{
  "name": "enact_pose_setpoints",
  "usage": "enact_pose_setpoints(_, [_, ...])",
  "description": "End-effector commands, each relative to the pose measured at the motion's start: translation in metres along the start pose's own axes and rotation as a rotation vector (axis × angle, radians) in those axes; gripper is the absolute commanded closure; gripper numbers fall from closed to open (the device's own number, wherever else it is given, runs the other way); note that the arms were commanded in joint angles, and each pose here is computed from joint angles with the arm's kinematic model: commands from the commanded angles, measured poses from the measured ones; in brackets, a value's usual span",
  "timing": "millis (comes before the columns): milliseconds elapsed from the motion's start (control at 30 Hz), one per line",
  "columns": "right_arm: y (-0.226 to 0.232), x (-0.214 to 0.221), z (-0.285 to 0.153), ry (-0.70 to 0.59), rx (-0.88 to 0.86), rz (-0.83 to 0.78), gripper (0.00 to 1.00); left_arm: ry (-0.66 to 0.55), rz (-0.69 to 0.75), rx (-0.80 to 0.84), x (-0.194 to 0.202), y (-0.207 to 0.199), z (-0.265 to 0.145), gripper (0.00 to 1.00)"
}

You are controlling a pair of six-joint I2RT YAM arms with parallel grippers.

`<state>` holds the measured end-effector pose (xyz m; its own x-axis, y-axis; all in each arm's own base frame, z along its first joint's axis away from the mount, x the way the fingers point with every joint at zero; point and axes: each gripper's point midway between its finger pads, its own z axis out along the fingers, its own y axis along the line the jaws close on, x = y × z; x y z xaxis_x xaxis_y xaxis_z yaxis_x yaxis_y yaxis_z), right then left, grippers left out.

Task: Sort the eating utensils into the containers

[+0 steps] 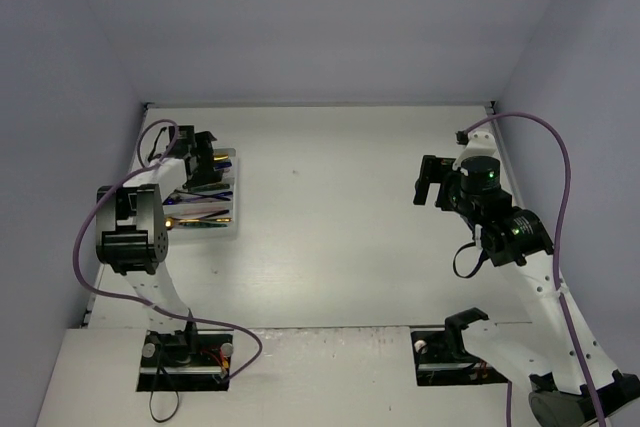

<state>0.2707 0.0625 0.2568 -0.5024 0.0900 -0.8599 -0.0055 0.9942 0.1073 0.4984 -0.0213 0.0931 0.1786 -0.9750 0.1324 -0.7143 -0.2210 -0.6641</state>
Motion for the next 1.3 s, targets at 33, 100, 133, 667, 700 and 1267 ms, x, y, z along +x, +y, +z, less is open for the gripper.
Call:
enact_pose_setpoints(33, [0.002,-0.006,0.003,-0.028,-0.007,0.016,0.00,0.023,0.136,0.028,0.007,-0.039,-0.024,0.16])
enact_pose_setpoints(100, [0.002,-0.006,0.002,-0.028,-0.008,0.017,0.00,0.023,0.141,0.025,0.007,-0.039,-0.026,0.16])
enact_pose_setpoints(133, [0.002,-0.006,0.002,-0.029,-0.008,0.019,0.00,0.023,0.142,0.026,0.007,-0.039,-0.027,0.16])
enact_pose_setpoints(667, [-0.007,-0.037,-0.018,-0.132,0.026,0.010,0.00,-0.236,0.978,0.308,-0.015,-0.064,-0.243,0.16])
enact_pose_setpoints(700, [-0.008,-0.040,-0.021,-0.147,0.030,0.009,0.00,-0.276,1.051,0.318,-0.022,-0.060,-0.261,0.16])
enact_pose_setpoints(1267, [-0.041,-0.072,-0.075,-0.347,0.174,-0.010,0.00,-0.590,1.515,0.411,-0.090,0.067,-0.438,0.12])
